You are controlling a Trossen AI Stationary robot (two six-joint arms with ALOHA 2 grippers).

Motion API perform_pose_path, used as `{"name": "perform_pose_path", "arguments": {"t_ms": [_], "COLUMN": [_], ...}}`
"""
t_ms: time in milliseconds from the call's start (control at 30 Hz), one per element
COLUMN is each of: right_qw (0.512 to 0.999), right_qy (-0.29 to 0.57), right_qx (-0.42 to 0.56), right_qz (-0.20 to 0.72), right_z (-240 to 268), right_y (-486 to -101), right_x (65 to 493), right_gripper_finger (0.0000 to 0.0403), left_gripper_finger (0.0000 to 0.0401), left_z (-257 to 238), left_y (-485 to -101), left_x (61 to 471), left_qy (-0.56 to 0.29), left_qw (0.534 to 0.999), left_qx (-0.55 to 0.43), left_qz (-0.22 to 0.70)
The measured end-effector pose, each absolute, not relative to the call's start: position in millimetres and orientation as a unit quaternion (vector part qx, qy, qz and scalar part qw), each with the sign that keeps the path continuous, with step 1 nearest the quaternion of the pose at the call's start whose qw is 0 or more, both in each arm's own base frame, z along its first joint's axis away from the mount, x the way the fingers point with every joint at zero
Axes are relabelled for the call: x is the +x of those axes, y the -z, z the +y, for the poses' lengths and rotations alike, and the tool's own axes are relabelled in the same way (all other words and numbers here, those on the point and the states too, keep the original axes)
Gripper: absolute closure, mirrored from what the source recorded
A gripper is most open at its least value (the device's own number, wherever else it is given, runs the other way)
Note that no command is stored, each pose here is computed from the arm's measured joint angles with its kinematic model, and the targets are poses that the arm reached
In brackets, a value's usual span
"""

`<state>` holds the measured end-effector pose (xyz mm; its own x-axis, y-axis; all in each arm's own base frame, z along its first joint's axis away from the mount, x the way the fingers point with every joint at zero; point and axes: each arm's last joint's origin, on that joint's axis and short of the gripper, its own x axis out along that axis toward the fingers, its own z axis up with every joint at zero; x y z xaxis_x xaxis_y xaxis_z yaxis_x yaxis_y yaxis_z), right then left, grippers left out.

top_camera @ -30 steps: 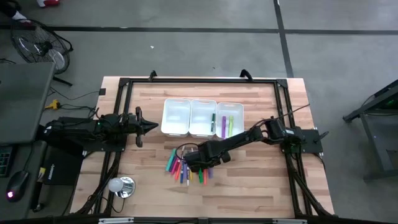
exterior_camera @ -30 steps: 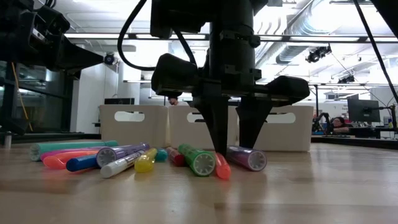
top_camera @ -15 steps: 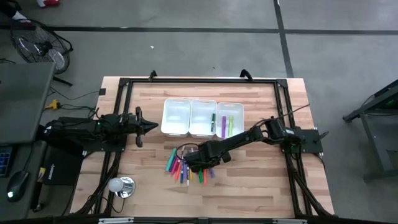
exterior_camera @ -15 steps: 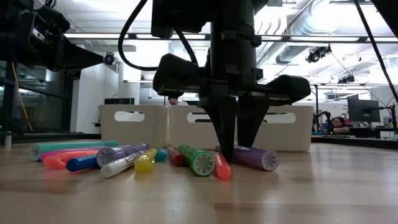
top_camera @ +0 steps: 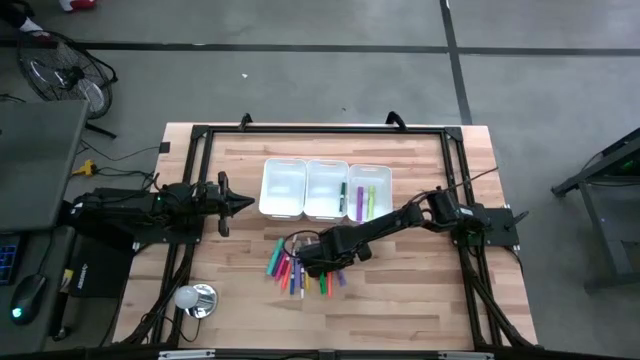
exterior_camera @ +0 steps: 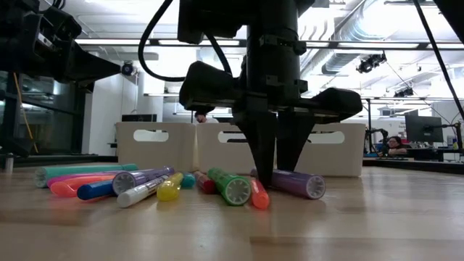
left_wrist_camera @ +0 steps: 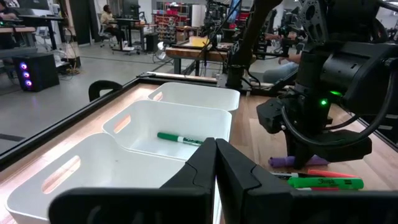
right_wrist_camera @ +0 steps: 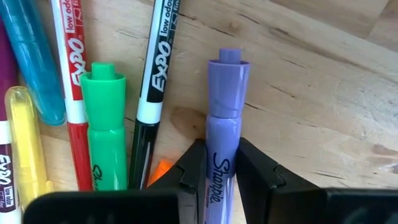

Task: Pick & Place Markers
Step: Put the right violet highlighter into the right white bin

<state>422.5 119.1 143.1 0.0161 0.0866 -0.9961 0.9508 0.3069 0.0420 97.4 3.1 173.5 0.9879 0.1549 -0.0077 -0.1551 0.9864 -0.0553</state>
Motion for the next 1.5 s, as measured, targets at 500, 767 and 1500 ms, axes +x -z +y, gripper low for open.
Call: {"name": "perform_pose_path", "arguments": {"t_ms": [500, 767, 1500], "right_qw": [0.617, 0.636, 0.601], "right_qy": [0.377, 0.405, 0.503], "right_qx": [0.461, 0.452, 0.362], "right_qz": [0.515, 0.476, 0.505], "right_z": [113, 95, -22], "right_y": [-203, -245, -297], "right_x": [414, 396, 343], "right_gripper_finger": [0.0348, 0.0348, 0.0348], "left_gripper_finger": [0.0394, 0.0394, 0.0394], "left_z": [3, 3, 3], "left_y": [-173, -174, -174], "left_x": [97, 97, 97], "left_qy": [-0.078, -0.078, -0.078], "left_qw": [0.997, 0.997, 0.997], "left_qx": [-0.028, -0.028, -0.028], "left_qz": [0.002, 0.002, 0.002]}}
